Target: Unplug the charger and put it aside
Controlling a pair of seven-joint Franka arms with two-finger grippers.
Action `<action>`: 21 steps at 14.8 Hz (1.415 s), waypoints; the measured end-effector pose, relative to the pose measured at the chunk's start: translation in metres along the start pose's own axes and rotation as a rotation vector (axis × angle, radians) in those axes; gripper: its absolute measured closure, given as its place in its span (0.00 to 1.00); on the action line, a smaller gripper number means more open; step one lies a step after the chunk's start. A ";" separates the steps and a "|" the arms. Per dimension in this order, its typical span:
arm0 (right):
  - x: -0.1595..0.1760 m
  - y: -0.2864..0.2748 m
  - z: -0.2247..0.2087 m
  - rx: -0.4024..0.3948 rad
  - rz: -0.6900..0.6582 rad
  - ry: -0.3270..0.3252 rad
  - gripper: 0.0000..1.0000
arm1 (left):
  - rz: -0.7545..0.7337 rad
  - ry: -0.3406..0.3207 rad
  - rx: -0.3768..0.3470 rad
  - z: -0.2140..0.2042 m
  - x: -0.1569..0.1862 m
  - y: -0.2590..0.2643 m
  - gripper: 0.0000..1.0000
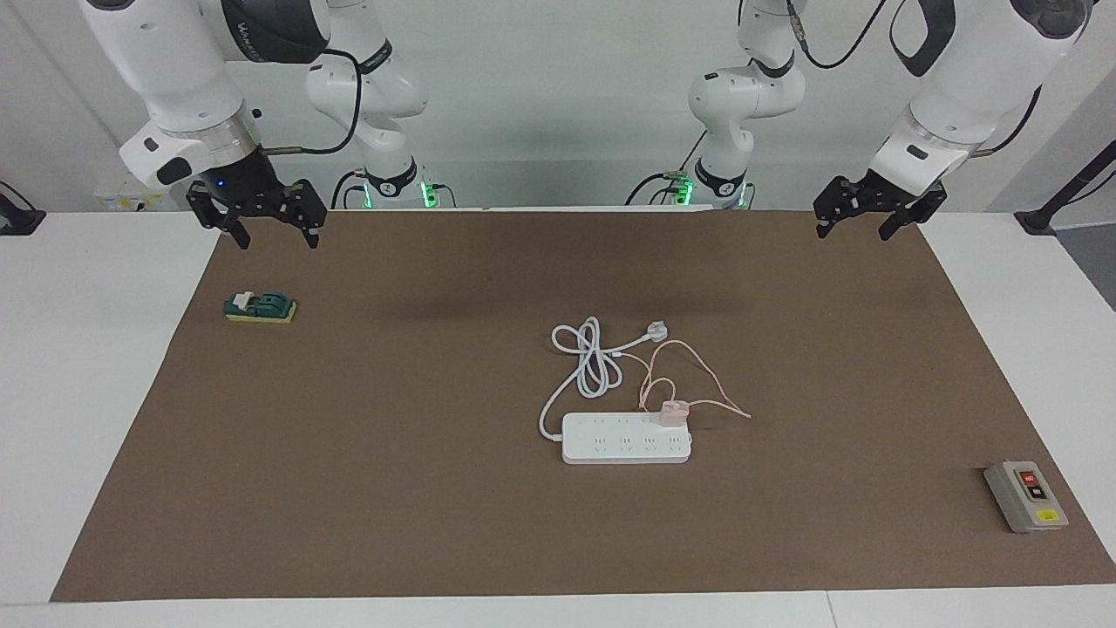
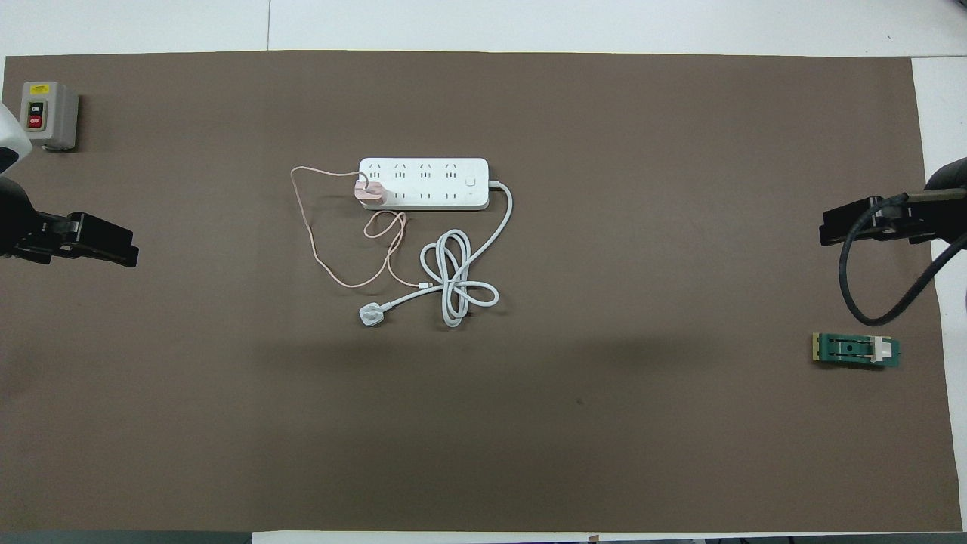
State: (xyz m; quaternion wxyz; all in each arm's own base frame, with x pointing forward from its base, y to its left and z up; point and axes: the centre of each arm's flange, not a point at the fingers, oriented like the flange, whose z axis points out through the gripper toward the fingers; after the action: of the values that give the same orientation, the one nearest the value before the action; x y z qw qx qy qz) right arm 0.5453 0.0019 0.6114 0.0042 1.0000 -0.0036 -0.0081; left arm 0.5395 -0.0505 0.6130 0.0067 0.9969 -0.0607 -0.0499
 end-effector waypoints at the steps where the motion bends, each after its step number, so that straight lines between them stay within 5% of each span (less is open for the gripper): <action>1: 0.000 0.000 0.000 0.000 0.000 0.000 0.00 | 0.000 0.000 0.000 0.000 0.000 0.000 0.00; 18: 0.000 0.001 0.001 0.000 0.007 -0.001 0.00 | -0.041 0.008 -0.002 -0.001 -0.001 -0.022 0.00; 21: 0.000 -0.005 0.006 0.017 0.105 -0.014 0.00 | -0.122 0.004 -0.002 0.000 0.000 -0.019 0.00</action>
State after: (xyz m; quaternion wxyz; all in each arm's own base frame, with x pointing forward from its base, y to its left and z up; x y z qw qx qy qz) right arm 0.5448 0.0064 0.6056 -0.0037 0.9983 -0.0564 -0.0147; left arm 0.5413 -0.0319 0.6125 0.0048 0.9988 0.0001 -0.0480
